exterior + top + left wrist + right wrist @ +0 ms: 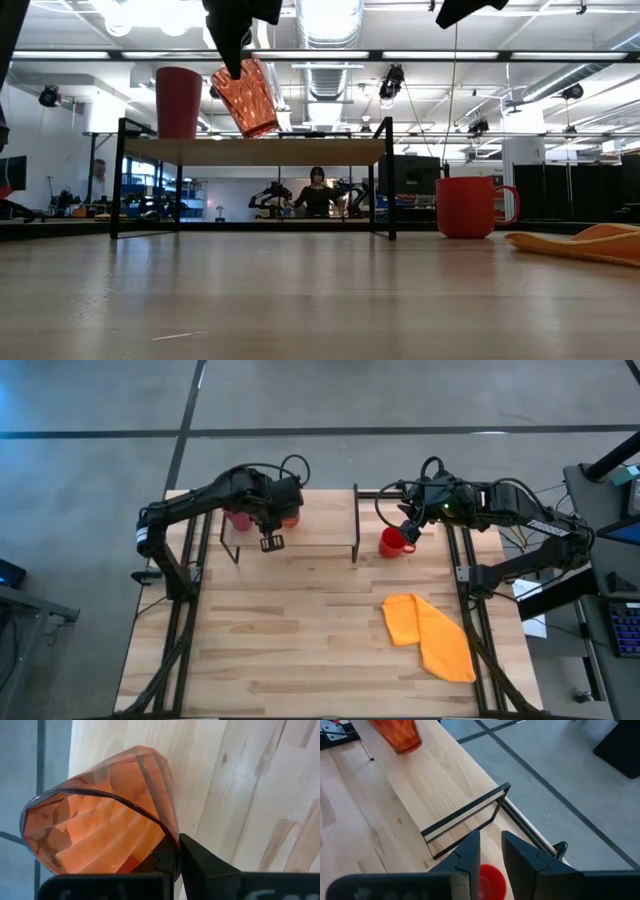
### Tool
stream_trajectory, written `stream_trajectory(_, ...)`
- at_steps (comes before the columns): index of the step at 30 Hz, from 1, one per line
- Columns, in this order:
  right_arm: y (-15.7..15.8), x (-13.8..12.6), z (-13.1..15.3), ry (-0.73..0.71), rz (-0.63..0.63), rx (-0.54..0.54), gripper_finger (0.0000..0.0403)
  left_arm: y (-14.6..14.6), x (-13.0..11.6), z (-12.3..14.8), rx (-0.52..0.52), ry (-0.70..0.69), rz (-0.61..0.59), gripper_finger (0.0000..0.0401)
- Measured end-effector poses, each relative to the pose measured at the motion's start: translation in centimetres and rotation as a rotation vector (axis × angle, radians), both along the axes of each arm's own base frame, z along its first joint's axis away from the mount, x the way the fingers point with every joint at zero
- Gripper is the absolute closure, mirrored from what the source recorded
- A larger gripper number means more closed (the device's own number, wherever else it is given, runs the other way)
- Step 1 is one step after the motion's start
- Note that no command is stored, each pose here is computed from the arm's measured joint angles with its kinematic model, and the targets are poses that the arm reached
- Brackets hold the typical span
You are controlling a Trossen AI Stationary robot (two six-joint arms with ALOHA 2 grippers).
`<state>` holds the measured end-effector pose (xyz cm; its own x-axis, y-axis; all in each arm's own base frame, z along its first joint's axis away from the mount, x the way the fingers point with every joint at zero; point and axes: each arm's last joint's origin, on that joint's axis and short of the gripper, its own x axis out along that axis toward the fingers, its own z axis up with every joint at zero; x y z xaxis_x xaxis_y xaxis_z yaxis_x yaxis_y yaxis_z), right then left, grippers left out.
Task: Stack small to large cups/mugs on shelf
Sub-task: Put the orange glass on the shelf
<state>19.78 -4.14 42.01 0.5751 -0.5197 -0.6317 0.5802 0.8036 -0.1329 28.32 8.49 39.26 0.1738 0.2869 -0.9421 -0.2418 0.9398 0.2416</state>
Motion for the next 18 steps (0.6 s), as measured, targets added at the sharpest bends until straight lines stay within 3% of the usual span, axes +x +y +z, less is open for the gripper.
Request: stream_trajectory(18,0.0,0.0,0.0,0.000,0.000,0.000,0.0328,1.7,-0.6,-0.2,-0.082,-0.047,0.170,0.0401)
